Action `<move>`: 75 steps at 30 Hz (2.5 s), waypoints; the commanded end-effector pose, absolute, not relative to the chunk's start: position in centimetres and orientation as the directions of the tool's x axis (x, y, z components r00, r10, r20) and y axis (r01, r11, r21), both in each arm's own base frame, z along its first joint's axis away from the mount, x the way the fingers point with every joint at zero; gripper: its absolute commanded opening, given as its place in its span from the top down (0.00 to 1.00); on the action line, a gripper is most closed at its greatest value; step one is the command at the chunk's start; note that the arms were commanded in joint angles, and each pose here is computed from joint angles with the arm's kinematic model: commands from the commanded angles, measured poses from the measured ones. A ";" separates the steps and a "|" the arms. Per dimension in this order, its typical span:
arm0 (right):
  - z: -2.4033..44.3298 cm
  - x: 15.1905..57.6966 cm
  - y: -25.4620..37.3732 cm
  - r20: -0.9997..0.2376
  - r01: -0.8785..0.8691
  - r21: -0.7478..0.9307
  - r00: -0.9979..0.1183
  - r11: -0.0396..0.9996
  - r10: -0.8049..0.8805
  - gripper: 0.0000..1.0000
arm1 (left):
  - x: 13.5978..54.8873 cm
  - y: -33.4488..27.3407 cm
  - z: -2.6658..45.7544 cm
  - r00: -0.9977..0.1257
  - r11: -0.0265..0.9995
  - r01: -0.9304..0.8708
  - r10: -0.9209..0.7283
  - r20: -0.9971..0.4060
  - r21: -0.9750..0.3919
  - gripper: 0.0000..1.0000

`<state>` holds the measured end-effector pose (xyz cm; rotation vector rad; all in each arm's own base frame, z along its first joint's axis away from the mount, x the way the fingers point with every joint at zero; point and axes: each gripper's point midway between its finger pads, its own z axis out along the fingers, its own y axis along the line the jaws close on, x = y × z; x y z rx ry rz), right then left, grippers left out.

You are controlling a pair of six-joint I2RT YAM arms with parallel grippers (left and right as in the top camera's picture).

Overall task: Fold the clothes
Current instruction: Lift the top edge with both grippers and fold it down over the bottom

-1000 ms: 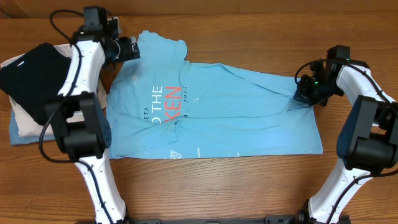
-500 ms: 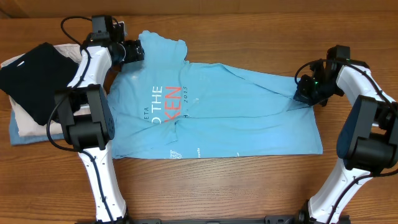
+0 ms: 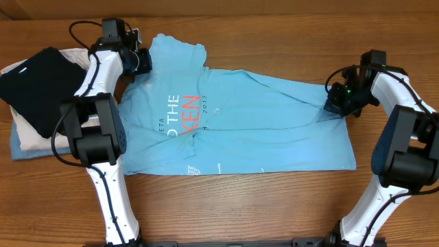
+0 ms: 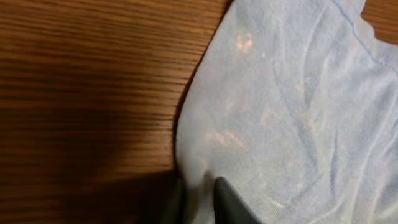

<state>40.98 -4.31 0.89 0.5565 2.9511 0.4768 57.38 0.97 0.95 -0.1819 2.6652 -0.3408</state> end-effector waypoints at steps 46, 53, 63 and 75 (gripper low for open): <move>13.2 40.5 -10.6 -0.052 0.433 0.141 -0.895 0.890 0.443 0.96 | 49.7 3.1 16.0 -0.944 0.982 -0.172 -0.189 -0.272 -0.083 0.96; 13.1 38.3 -11.8 0.021 0.482 0.131 -0.875 0.866 0.484 0.96 | 45.3 4.0 15.1 -0.962 0.967 -0.254 -0.252 -0.107 0.000 0.96; 13.1 37.4 -11.5 0.058 0.487 0.125 -0.873 0.864 0.484 0.96 | 41.8 2.6 15.1 -0.957 0.957 -0.289 -0.287 0.045 -0.028 0.96; 12.6 36.8 -10.8 0.095 0.487 0.142 -0.873 0.862 0.478 0.96 | 39.5 1.9 17.9 -0.958 0.956 -0.287 -0.287 0.019 -0.065 0.96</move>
